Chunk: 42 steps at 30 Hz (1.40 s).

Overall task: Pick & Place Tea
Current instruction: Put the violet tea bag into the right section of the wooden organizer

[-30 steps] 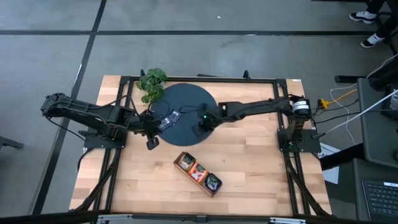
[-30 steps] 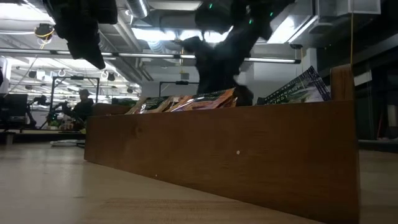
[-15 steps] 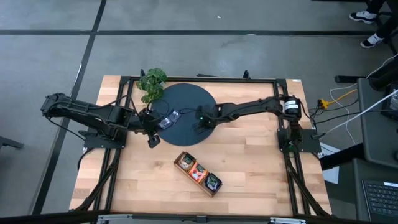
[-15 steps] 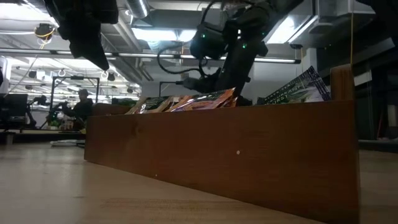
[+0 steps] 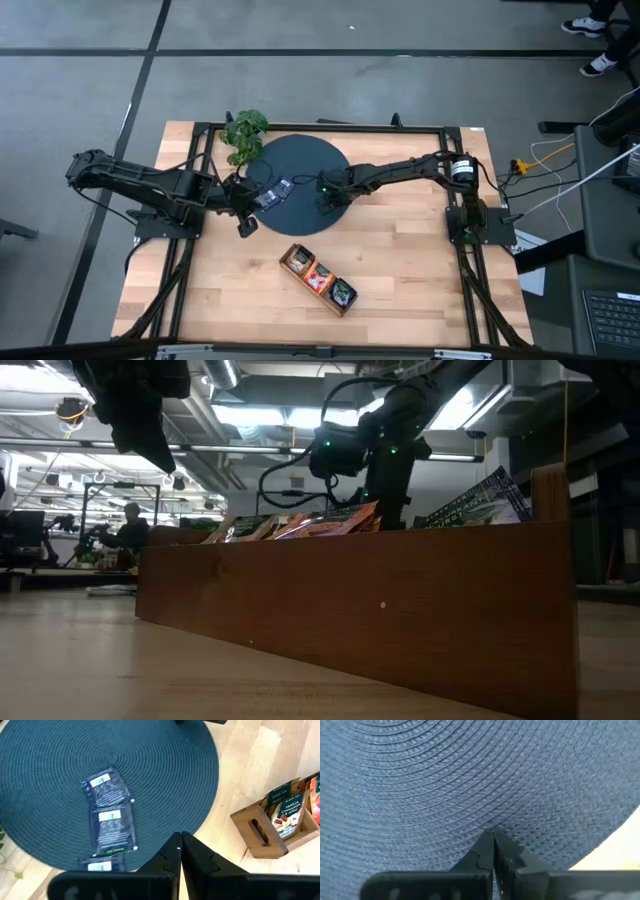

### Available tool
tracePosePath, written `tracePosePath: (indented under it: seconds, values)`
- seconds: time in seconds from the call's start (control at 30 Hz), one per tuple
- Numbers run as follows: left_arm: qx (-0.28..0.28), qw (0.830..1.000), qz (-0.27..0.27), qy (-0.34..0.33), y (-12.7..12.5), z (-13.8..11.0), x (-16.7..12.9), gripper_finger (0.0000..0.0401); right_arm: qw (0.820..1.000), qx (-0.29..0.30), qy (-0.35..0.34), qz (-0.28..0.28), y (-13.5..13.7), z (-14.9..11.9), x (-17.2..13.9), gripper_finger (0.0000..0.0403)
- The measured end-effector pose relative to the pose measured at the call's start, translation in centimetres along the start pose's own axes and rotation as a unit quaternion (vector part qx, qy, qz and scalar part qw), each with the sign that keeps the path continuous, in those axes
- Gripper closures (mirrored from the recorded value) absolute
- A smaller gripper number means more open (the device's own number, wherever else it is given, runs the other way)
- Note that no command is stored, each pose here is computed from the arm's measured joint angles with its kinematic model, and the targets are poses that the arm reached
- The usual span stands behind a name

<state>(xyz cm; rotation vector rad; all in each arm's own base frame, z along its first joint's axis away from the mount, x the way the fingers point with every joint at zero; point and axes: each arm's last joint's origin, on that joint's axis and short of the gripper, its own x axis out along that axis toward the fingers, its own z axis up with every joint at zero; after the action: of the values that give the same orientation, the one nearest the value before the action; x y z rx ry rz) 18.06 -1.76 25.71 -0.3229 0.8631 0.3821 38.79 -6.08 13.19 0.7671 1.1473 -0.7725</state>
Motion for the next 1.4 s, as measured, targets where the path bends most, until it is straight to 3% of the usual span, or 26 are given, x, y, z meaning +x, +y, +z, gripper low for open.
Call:
tracePosePath:
  seconds: [0.23,0.43,0.63,0.8,1.03,1.23,1.4]
  values:
    - [0.000,1.000,-0.001,0.000,0.0,0.0,0.0,0.0399,0.994,-0.031,0.041,-0.098,-1.6,-1.1,-0.1,0.0400]
    - [0.000,1.000,-0.001,0.001,0.0,0.0,0.0,0.0392,0.975,-0.070,0.111,-0.177,-3.1,-2.5,-0.6,0.0399]
    - [0.000,1.000,-0.001,0.001,0.0,0.0,0.0,0.0393,0.960,-0.083,0.195,-0.182,-3.6,-4.8,-0.5,0.0399]
    - [0.000,1.000,-0.001,0.001,0.0,0.0,0.0,0.0398,0.952,-0.076,0.214,-0.206,-4.0,-7.1,-0.7,0.0399]
    - [0.011,1.000,-0.001,0.001,0.0,0.0,0.0,0.0394,0.982,-0.031,0.118,-0.142,-3.6,-6.0,-5.3,0.0399]
    - [0.016,0.999,-0.033,0.020,-0.2,-0.1,0.0,0.0397,0.997,-0.014,0.068,-0.026,-2.9,-5.2,-9.0,0.0398]
    - [0.021,0.998,-0.050,0.043,-0.5,-0.2,0.4,0.0398,0.995,0.015,0.003,0.097,-1.3,-4.4,-11.4,0.0383]
